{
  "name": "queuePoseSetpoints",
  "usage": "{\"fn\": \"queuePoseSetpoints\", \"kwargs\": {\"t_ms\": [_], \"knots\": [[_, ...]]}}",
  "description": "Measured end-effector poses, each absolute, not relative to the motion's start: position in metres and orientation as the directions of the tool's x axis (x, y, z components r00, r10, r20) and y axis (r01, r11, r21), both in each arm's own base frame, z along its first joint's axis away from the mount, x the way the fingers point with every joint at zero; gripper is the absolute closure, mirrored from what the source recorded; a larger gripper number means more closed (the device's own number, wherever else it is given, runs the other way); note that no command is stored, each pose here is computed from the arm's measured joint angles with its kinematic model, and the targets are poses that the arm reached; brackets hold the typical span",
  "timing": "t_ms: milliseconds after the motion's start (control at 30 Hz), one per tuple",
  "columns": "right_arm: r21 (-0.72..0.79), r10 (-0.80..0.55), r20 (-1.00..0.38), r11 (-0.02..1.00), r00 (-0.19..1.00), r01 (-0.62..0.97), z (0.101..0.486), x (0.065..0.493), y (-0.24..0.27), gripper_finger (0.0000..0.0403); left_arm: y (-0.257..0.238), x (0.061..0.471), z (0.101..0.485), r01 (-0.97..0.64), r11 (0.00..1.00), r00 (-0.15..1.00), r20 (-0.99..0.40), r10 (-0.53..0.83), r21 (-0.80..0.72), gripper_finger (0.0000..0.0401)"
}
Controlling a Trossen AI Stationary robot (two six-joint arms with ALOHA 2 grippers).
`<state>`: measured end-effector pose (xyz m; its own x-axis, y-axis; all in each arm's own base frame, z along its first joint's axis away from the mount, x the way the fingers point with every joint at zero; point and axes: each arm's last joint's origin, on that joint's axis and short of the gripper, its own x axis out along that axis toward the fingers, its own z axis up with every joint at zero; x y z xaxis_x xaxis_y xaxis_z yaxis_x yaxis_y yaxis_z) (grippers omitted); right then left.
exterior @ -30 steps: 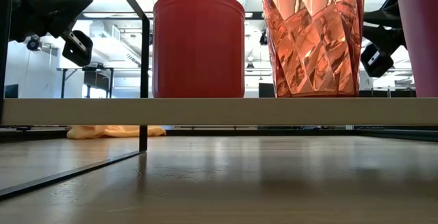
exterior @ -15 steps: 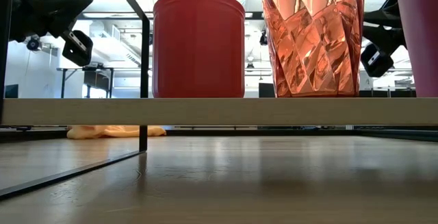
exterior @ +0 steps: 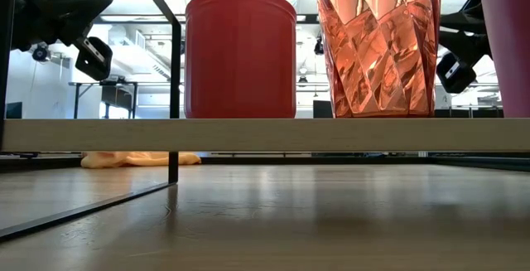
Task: Stack small to large cups/mugs on shelf
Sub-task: Return to Home Position
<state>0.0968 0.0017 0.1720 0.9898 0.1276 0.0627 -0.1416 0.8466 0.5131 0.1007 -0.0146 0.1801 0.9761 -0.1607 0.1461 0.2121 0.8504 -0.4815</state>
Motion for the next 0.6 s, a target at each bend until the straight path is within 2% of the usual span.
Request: {"fn": "queuePoseSetpoints", "kwargs": {"t_ms": [600], "knots": [[0.513,0.128,0.063,0.847,0.990,-0.142,0.1721,0.0968,0.0017,0.0330,-0.0146,0.1006,0.1804,0.213,0.850,0.976,0.149,-0.161,-0.481,0.0401]]}}
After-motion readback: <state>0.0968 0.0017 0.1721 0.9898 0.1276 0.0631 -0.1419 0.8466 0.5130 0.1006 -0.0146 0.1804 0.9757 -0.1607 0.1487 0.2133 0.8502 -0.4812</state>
